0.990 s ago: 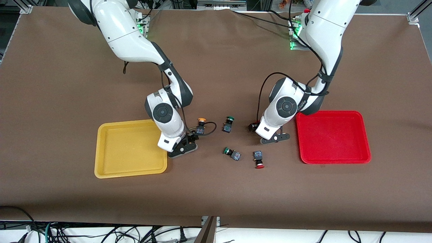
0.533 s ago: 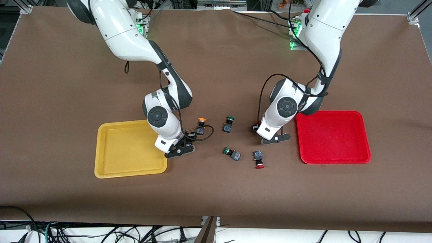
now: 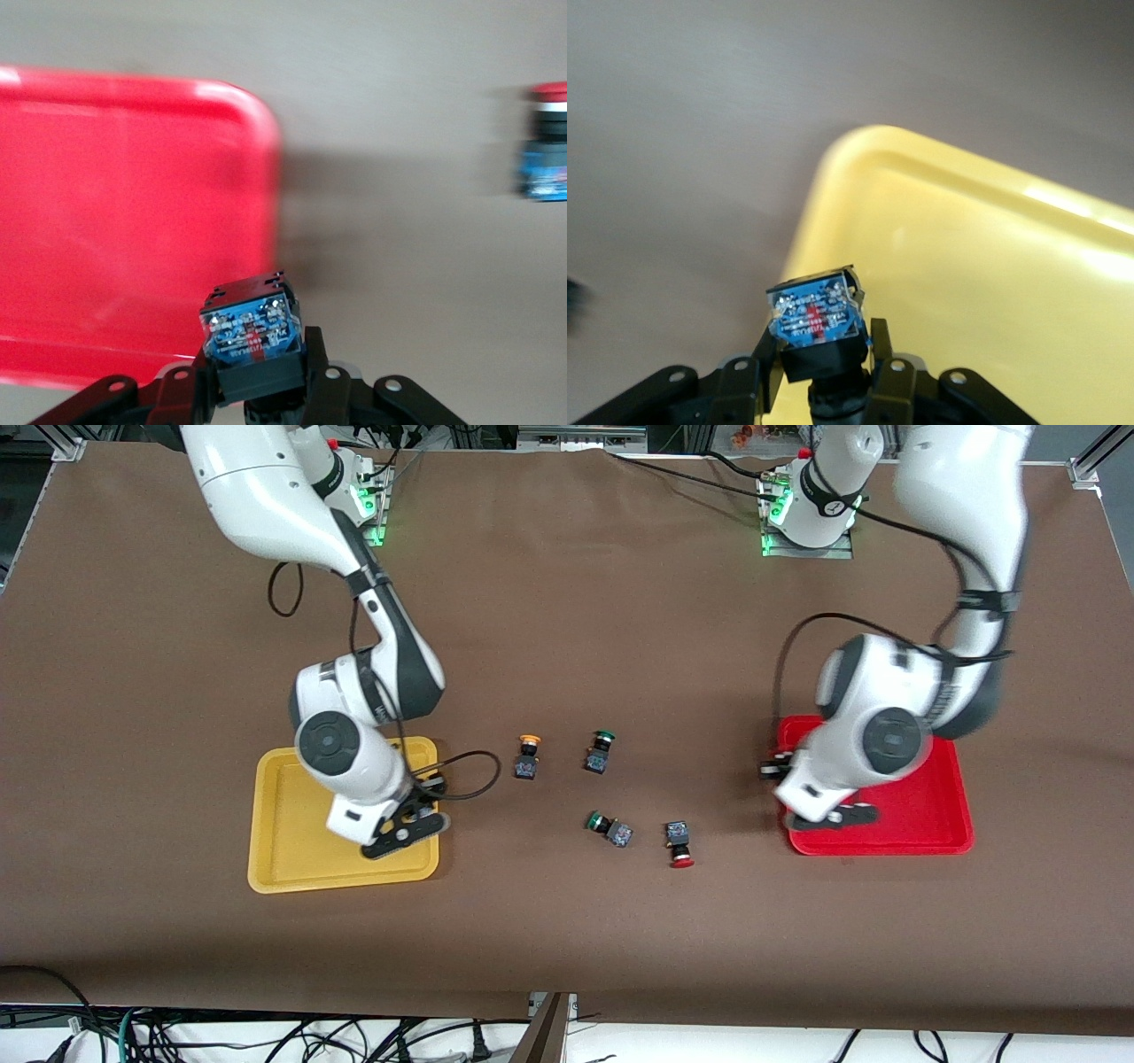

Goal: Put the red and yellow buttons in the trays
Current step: 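Place the yellow button in the yellow tray while the left gripper places red, then grasp another yellow button with the right gripper while the left gripper grasps red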

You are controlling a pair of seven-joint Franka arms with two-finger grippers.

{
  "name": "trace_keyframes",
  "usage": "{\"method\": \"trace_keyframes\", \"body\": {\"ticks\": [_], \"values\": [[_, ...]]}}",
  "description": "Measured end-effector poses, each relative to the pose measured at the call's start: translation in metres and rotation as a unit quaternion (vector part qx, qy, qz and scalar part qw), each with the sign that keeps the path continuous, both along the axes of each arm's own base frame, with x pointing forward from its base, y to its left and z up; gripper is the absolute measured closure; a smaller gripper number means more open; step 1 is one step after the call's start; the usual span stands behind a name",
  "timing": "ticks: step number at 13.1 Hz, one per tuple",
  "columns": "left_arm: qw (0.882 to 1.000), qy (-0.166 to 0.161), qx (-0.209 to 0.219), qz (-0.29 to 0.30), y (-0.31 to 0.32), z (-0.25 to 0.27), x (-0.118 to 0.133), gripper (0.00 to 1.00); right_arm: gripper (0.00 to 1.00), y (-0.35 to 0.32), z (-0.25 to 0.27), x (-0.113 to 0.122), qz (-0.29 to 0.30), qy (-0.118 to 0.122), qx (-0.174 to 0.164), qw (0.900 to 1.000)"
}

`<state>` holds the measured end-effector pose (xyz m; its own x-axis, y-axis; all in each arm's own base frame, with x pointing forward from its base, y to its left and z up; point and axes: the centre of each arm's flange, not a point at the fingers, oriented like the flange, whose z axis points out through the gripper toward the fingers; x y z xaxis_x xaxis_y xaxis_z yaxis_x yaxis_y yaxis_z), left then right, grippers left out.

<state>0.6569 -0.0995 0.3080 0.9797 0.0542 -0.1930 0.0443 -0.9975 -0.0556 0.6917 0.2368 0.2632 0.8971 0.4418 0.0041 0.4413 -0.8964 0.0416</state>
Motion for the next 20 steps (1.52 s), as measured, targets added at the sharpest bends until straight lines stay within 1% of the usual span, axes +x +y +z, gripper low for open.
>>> {"method": "trace_keyframes", "body": {"ticks": [2, 3, 4, 5, 6, 7, 8, 9, 10, 11, 12, 13, 14, 15, 16, 17, 18, 20], "values": [[0.999, 0.017, -0.007, -0.029, 0.067, -0.018, 0.004, 0.60, 0.58, -0.063, -0.017, 0.015, 0.018, -0.001, -0.009, 1.000], [0.999, 0.026, -0.014, -0.041, 0.090, -0.038, 0.004, 0.60, 0.58, -0.093, -0.028, 0.020, 0.014, 0.002, -0.009, 1.000], [0.998, 0.031, -0.019, -0.052, 0.101, -0.061, 0.002, 0.60, 0.52, -0.114, -0.037, 0.022, 0.003, 0.007, -0.005, 1.000], [0.997, 0.033, -0.022, -0.060, 0.104, -0.083, -0.001, 0.54, 0.41, -0.123, -0.040, 0.022, -0.006, 0.014, 0.007, 1.000], [0.997, 0.036, -0.024, -0.065, 0.100, -0.097, -0.003, 0.46, 0.30, -0.118, -0.039, 0.020, -0.014, 0.025, 0.020, 0.999], [0.997, 0.035, -0.026, -0.069, 0.095, -0.098, -0.003, 0.33, 0.18, -0.106, -0.033, 0.017, -0.026, 0.038, 0.031, 0.998], [0.997, 0.027, -0.027, -0.074, 0.088, -0.090, 0.001, 0.25, 0.09, -0.089, -0.023, 0.014, -0.046, 0.047, 0.036, 0.997], [0.996, 0.012, -0.028, -0.080, 0.081, -0.071, 0.009, 0.14, 0.06, -0.069, -0.014, 0.010, -0.068, 0.052, 0.038, 0.996], [0.996, -0.006, -0.030, -0.086, 0.071, -0.045, 0.017, 0.03, 0.06, -0.044, -0.007, 0.004, -0.093, 0.055, 0.038, 0.993], [0.994, -0.029, -0.036, -0.098, 0.056, -0.016, 0.026, 0.00, 0.06, -0.016, -0.005, -0.005, -0.122, 0.058, 0.038, 0.990], [0.991, -0.050, -0.046, -0.115, 0.031, 0.011, 0.033, 0.00, 0.06, 0.014, -0.005, -0.015, -0.155, 0.063, 0.044, 0.985], [0.987, -0.063, -0.057, -0.136, 0.000, 0.028, 0.035, 0.00, 0.06, 0.041, -0.006, -0.026, -0.186, 0.072, 0.054, 0.978], [0.983, -0.069, -0.065, -0.158, -0.034, 0.031, 0.033, 0.00, 0.07, 0.067, -0.008, -0.037, -0.216, 0.083, 0.065, 0.971], [0.979, -0.078, -0.070, -0.177, -0.065, 0.026, 0.033, 0.00, 0.07, 0.092, -0.010, -0.049, -0.241, 0.091, 0.071, 0.964], [0.975, -0.097, -0.077, -0.186, -0.092, 0.014, 0.035, 0.00, 0.07, 0.115, -0.013, -0.060, -0.265, 0.094, 0.073, 0.957], [0.972, -0.123, -0.092, -0.178, -0.115, -0.002, 0.038, 0.00, 0.07, 0.135, -0.017, -0.070, -0.286, 0.090, 0.074, 0.951], [0.972, -0.143, -0.106, -0.155, -0.133, -0.021, 0.040, 0.00, 0.07, 0.151, -0.024, -0.078, -0.301, 0.086, 0.074, 0.947], [0.973, -0.169, -0.117, -0.107, -0.150, -0.062, 0.042, 0.00, 0.08, 0.171, -0.037, -0.090, -0.321, 0.081, 0.072, 0.941]]}}
